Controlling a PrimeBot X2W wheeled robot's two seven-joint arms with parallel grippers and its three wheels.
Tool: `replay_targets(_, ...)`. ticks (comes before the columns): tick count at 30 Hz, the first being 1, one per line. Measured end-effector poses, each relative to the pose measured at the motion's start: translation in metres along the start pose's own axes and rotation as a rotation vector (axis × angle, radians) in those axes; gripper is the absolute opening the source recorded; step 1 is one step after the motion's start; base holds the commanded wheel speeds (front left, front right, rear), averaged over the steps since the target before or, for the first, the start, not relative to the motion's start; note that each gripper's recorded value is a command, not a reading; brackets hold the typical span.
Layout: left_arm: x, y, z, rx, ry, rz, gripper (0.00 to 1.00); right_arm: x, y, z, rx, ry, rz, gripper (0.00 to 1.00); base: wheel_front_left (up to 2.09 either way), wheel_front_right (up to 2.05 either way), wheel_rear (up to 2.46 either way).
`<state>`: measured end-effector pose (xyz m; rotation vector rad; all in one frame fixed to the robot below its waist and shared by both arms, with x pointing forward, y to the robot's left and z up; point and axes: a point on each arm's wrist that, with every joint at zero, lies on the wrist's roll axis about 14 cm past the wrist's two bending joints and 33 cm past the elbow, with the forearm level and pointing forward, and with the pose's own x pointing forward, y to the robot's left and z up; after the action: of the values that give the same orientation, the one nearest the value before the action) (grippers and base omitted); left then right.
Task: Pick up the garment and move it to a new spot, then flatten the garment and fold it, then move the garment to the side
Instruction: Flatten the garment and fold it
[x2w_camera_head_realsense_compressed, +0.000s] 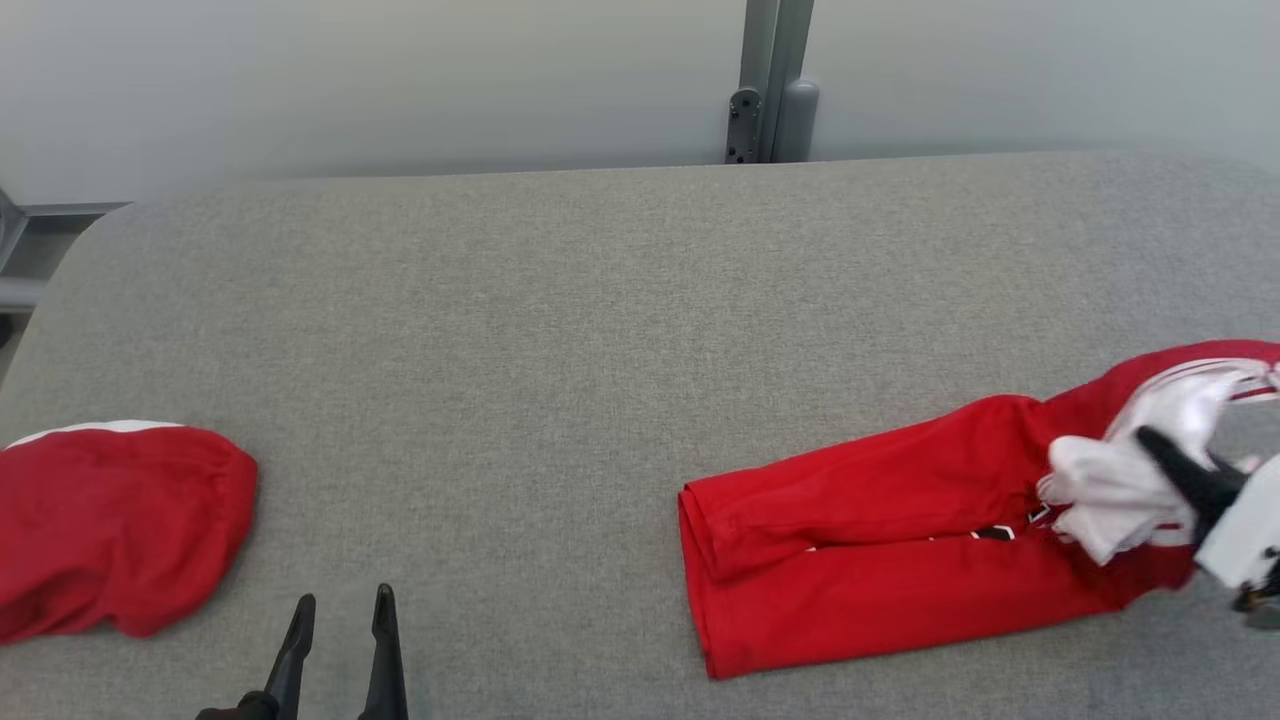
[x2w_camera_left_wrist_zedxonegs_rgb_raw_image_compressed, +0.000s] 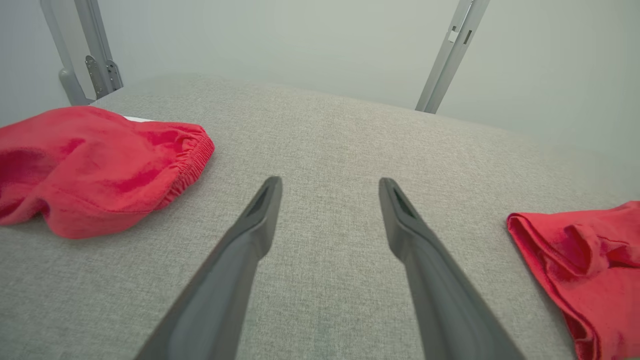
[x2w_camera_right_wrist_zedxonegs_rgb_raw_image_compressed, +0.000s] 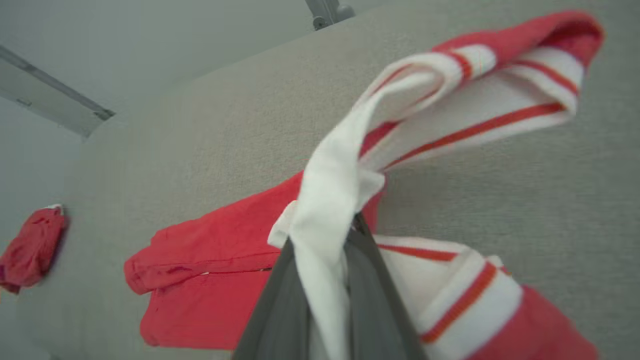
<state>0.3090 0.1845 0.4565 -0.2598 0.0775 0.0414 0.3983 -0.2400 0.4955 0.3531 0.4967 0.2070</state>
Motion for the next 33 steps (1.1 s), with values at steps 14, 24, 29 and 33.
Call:
replay_targets(14, 0.022, -0.026, -0.014, 0.003, 0.047, -0.095, 1.0, 0.038, 0.191, -0.11, 0.031, 0.187, 0.434, 0.0, 0.0, 0.0, 0.0)
replay_targets(24, 0.019, -0.016, -0.017, 0.001, 0.056, -0.064, 1.0, 0.054, 0.217, -0.128, 0.049, 0.174, 0.457, 1.0, 0.0, 0.0, 0.0)
replay_targets(29, 0.018, -0.017, -0.015, 0.0, 0.049, -0.069, 1.0, 0.051, 0.221, -0.081, 0.154, -0.043, 0.474, 1.0, 0.0, 0.0, 0.0)
replay_targets(33, 0.015, -0.016, -0.012, -0.006, 0.037, -0.064, 1.0, 0.037, 0.189, -0.052, 0.119, -0.222, 0.408, 1.0, 0.0, 0.0, 0.0)
